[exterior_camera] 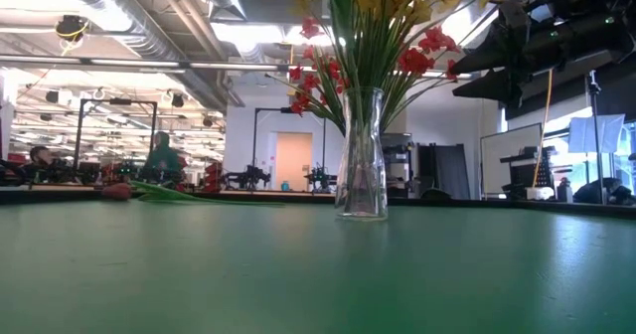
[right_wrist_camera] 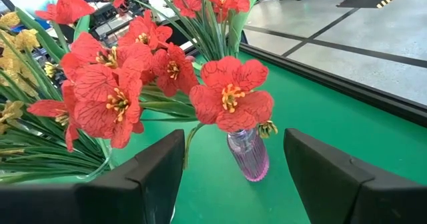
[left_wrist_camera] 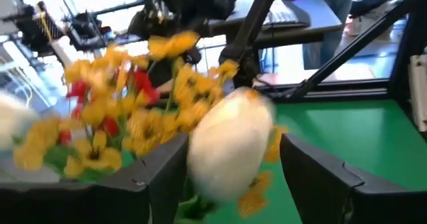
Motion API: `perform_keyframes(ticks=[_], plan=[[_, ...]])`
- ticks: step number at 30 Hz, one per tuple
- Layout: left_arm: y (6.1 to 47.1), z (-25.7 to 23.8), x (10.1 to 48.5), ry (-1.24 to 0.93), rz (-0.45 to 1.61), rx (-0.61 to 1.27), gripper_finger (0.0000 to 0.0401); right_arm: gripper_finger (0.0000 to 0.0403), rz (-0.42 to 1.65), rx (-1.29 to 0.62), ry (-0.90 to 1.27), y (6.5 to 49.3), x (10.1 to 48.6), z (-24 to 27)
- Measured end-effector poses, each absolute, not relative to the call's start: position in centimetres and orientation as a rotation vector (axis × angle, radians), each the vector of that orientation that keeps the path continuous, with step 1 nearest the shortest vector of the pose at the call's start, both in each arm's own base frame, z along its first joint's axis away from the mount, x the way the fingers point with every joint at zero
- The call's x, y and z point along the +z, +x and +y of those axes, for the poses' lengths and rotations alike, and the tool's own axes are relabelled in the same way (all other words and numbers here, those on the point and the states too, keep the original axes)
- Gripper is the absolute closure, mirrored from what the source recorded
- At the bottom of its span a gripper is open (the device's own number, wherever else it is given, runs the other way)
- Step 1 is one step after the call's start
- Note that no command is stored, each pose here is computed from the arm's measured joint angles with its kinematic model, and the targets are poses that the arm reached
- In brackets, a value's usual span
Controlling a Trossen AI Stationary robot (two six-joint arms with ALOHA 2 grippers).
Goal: Sort flowers into vase by color
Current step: Put the white tulip into the transparent vase, then put the red tulip into the violet vase
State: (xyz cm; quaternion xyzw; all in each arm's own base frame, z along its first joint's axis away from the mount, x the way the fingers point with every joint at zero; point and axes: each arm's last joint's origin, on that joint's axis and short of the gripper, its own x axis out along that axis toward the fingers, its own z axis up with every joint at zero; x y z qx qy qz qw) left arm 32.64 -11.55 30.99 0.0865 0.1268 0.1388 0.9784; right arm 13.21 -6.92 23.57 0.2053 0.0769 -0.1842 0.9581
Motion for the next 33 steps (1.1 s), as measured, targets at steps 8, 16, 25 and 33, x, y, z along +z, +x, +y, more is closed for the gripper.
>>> perform_keyframes(ticks=[8,16,25,33], plan=[[31.7,-14.0,33.7,0.215,0.249,0.280,0.0171,0.0148,0.158,-0.361,0.419,13.2,23.6,-6.9],[27.3,-16.1,38.0,0.257,0.144,0.418,0.0172,0.0148,0.162,-0.322,0.440,13.3,23.6,-6.8],[21.8,-9.4,37.0,0.008,0.274,0.718,0.0172,0.0148,0.163,-0.314,0.441,13.3,23.6,-6.7],[20.9,-0.3,32.2,-0.263,0.680,0.949,0.0172,0.0148,0.167,-0.296,0.439,13.3,23.5,-6.7]])
